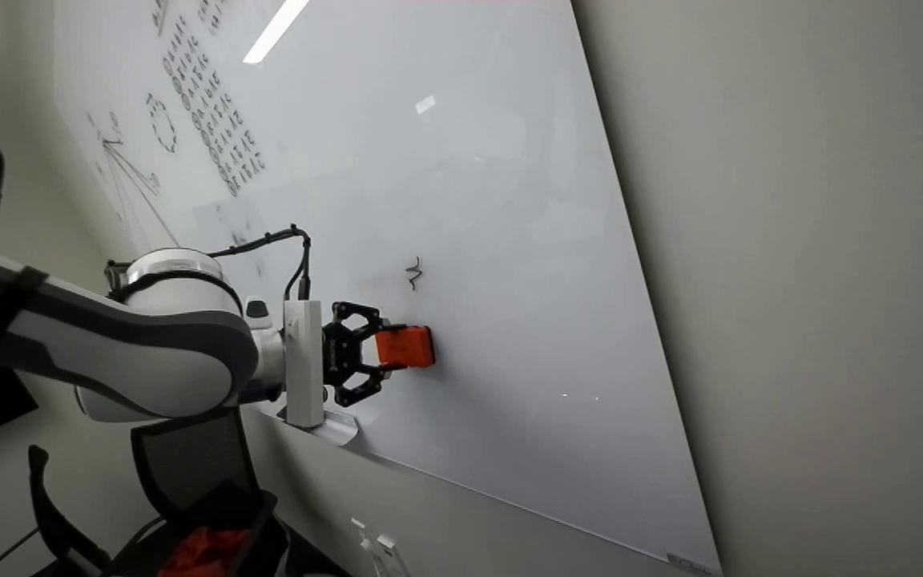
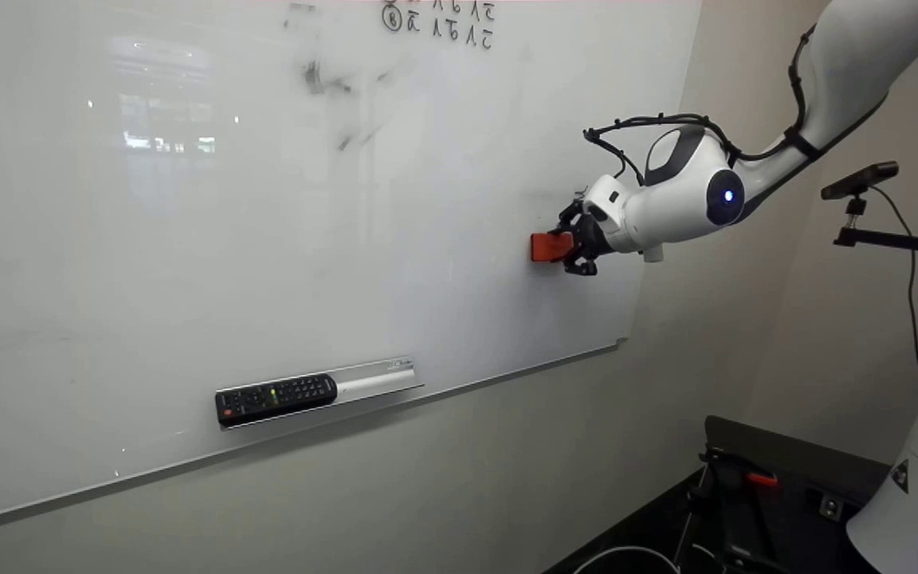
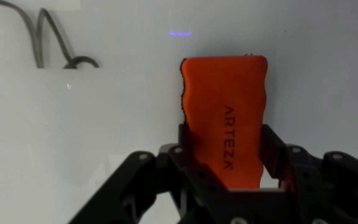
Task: Use the whiteboard eraser to erase the scribble on the whiteboard
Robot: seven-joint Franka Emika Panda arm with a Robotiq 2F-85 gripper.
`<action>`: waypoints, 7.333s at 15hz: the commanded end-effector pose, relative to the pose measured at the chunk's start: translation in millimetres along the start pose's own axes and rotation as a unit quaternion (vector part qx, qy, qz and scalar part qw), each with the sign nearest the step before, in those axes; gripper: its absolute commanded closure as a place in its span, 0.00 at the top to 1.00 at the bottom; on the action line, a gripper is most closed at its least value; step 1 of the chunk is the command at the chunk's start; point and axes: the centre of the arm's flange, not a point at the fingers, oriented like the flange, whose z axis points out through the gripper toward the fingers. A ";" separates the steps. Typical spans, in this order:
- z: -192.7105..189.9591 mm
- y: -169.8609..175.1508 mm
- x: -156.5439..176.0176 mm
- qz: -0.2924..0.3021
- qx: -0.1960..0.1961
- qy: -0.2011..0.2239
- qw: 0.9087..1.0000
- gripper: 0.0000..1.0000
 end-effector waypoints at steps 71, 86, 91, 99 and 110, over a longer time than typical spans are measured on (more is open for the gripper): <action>-37.2 -103.2 291.9 0.029 0.100 0.085 0.991 0.31; 10.5 -101.4 349.4 -0.068 0.168 0.052 0.982 0.31; 31.4 -107.8 364.7 -0.050 0.172 0.063 0.982 0.31; 33.7 -110.8 378.3 -0.014 0.237 0.061 0.969 0.31; 29.8 -98.6 388.6 -0.017 0.249 0.040 0.968 0.94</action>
